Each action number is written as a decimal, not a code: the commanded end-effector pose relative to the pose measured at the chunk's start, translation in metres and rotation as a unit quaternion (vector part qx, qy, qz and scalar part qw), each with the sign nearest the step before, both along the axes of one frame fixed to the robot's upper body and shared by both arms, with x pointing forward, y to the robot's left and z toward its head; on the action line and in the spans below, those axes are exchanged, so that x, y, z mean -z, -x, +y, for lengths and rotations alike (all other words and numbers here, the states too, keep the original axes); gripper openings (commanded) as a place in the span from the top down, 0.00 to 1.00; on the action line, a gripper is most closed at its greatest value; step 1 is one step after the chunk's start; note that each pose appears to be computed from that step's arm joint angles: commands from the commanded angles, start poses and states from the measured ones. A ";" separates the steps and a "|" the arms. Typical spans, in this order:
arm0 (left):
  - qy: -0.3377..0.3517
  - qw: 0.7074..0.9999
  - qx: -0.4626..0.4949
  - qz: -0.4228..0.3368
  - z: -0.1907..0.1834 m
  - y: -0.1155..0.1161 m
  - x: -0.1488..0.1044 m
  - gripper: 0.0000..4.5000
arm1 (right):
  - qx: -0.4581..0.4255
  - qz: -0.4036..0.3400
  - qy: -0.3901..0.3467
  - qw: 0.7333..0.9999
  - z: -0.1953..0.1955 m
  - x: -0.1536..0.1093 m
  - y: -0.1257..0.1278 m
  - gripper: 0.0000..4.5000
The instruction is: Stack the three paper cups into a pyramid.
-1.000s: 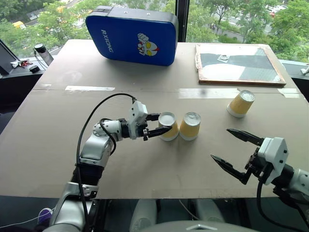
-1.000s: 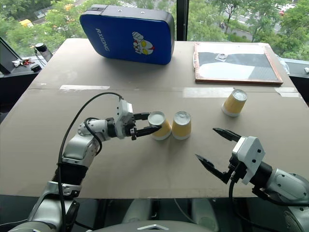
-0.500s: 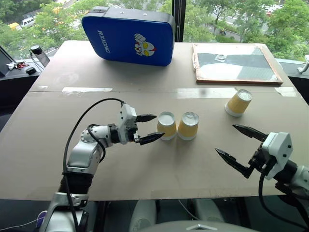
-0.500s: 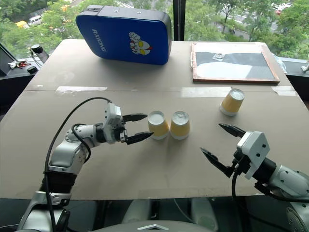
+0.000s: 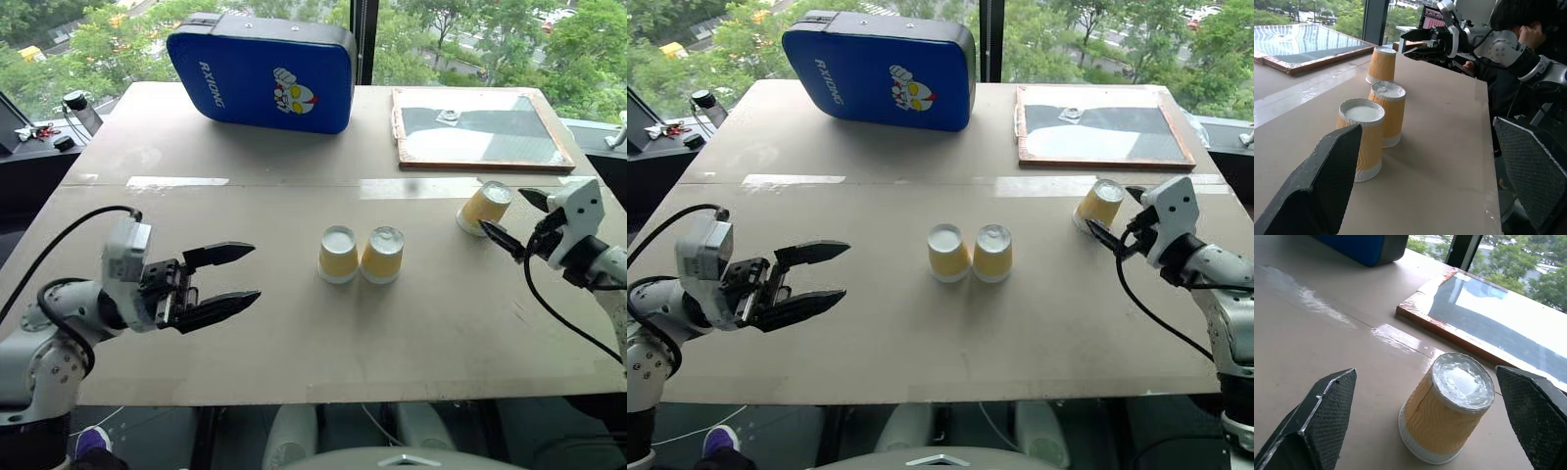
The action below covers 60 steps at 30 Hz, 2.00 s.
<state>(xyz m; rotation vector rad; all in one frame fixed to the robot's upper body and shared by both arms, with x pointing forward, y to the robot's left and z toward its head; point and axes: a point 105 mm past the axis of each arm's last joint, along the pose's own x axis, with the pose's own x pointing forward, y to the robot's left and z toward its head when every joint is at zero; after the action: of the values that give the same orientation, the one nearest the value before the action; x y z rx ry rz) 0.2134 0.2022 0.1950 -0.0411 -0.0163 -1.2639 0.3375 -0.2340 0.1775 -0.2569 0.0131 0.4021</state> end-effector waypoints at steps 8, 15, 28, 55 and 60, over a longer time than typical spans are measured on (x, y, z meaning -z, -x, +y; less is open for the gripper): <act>0.018 0.999 -0.015 -0.038 -0.008 0.010 -0.016 0.02 | 0.095 0.038 -0.039 0.994 -0.014 0.004 -0.042 0.00; 0.022 0.999 -0.023 -0.028 -0.012 0.012 -0.012 0.00 | 0.098 0.052 -0.052 0.992 -0.018 0.007 -0.044 0.40; 0.013 0.993 -0.116 -0.027 0.017 0.002 0.014 0.00 | -0.151 -0.024 -0.075 0.985 0.075 -0.073 -0.006 0.55; 0.041 0.993 -0.107 -0.013 0.046 0.021 0.011 0.00 | -0.378 0.037 0.052 0.924 0.187 -0.056 0.042 0.55; 0.044 0.993 -0.105 -0.013 0.043 0.019 0.010 0.00 | -0.379 0.037 0.082 0.921 0.184 -0.046 0.042 0.15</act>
<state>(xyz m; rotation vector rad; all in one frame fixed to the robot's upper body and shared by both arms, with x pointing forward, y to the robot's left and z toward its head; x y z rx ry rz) 0.1955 0.2455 0.1769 -0.1100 -0.0685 -1.0498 0.2980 -0.0487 0.2203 -0.3762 0.0553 1.1832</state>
